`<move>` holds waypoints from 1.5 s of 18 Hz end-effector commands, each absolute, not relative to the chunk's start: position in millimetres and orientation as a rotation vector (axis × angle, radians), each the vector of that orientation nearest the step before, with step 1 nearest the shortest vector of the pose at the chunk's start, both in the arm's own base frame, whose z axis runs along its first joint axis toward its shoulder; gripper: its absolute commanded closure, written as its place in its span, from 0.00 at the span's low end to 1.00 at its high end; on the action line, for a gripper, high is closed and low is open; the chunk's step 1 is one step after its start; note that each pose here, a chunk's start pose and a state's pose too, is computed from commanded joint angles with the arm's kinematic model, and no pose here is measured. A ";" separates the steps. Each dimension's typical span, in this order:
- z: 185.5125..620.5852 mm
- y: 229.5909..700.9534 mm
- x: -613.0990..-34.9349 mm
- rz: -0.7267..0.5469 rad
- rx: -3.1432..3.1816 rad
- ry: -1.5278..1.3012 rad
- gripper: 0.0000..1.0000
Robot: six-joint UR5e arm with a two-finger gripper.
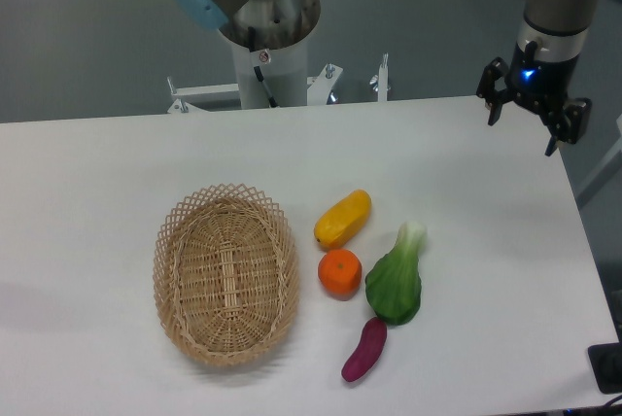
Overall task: Pick up the green vegetable from the table
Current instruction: 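Move the gripper down over the green bok choy stem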
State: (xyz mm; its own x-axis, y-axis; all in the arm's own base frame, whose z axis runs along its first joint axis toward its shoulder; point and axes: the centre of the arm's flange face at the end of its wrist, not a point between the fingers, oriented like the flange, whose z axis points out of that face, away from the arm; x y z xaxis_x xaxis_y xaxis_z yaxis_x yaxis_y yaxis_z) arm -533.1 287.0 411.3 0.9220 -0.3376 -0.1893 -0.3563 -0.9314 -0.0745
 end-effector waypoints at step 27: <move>234.5 391.7 -483.4 0.147 -3.020 0.366 0.00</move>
